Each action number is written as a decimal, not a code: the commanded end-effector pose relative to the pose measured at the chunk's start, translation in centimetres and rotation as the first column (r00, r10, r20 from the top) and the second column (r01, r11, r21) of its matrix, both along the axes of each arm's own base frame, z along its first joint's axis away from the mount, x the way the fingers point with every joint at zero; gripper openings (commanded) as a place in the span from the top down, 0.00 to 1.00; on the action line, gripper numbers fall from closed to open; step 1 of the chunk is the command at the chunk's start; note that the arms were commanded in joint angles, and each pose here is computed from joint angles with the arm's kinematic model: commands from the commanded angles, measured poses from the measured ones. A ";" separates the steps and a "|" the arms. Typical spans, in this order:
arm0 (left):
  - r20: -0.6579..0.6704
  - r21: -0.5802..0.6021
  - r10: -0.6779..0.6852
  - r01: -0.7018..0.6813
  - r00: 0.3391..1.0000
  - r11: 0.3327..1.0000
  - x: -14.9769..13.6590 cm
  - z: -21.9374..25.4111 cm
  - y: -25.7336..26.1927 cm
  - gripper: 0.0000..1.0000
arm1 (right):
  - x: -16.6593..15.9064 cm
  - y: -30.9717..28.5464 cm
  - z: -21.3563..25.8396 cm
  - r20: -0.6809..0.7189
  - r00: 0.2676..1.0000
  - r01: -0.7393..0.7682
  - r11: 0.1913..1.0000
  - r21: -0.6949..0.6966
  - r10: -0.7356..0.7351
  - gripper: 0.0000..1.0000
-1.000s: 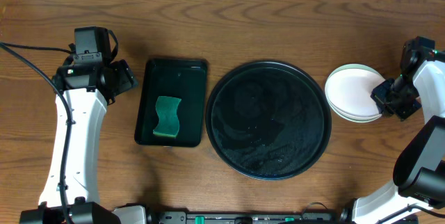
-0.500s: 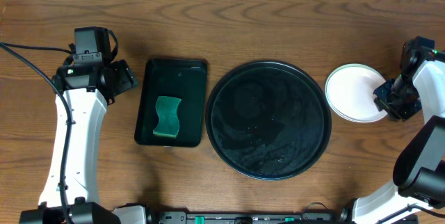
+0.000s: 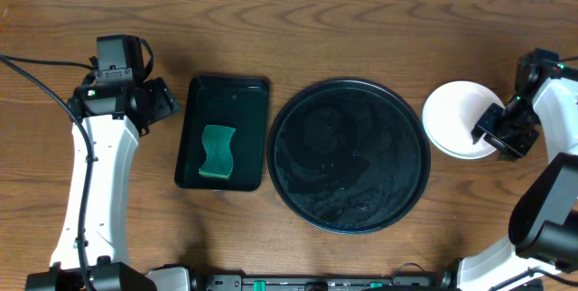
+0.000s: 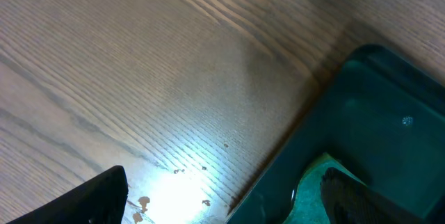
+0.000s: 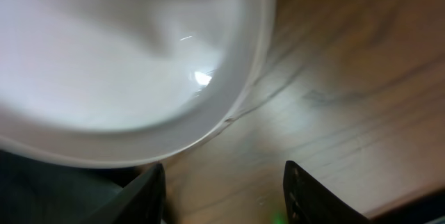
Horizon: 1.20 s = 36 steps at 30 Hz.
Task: Clean dirty plates on tray and stack at the side
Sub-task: 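Lower the white plate onto the pale green plate, right gripper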
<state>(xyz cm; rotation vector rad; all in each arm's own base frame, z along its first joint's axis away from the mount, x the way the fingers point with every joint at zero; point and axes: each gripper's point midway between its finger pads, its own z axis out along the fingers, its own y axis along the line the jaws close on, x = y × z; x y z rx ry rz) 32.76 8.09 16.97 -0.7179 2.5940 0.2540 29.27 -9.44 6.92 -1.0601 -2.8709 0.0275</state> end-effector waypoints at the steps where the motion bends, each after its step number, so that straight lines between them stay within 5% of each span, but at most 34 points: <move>1: -0.002 0.014 0.004 -0.004 1.000 1.000 0.0 0.1 0.4 0.11 | 1.3 3.6 3.1 0.129 0.971 -0.208 0.976 0.060 0.199 0.46; 7: -0.002 0.013 0.005 -0.005 1.000 1.000 0.0 0.1 0.4 0.11 | 1.3 8.9 5.6 0.221 0.902 -0.398 0.912 0.098 0.370 0.45; 14: -0.002 0.014 0.004 -0.004 1.000 1.000 0.0 0.1 0.4 0.11 | -0.2 12.2 3.8 0.163 0.847 -0.523 0.847 0.093 0.506 0.48; 15: -0.002 0.014 0.004 -0.004 1.000 1.000 0.0 0.1 0.4 0.11 | -0.4 12.2 3.2 0.150 0.843 -0.532 0.843 0.082 0.517 0.52; 17: -0.002 0.014 0.004 -0.004 1.000 1.000 0.0 0.1 0.4 0.11 | -0.7 12.1 2.0 0.136 0.836 -0.542 0.838 0.060 0.531 0.76; 19: -0.002 0.014 0.004 -0.004 1.000 1.000 0.0 0.1 0.4 0.11 | -0.8 12.0 0.9 0.132 0.836 -0.542 0.839 0.050 0.533 0.85; 30: -0.002 0.014 0.004 -0.004 1.000 1.000 0.0 0.1 0.4 0.11 | -0.8 11.4 -2.7 0.155 0.790 -0.600 0.800 -0.002 0.593 0.69; 36: -0.002 0.013 0.005 -0.005 1.000 1.000 0.0 0.1 0.4 0.11 | -0.5 9.8 -4.4 0.133 0.789 -0.591 0.800 -0.101 0.600 0.70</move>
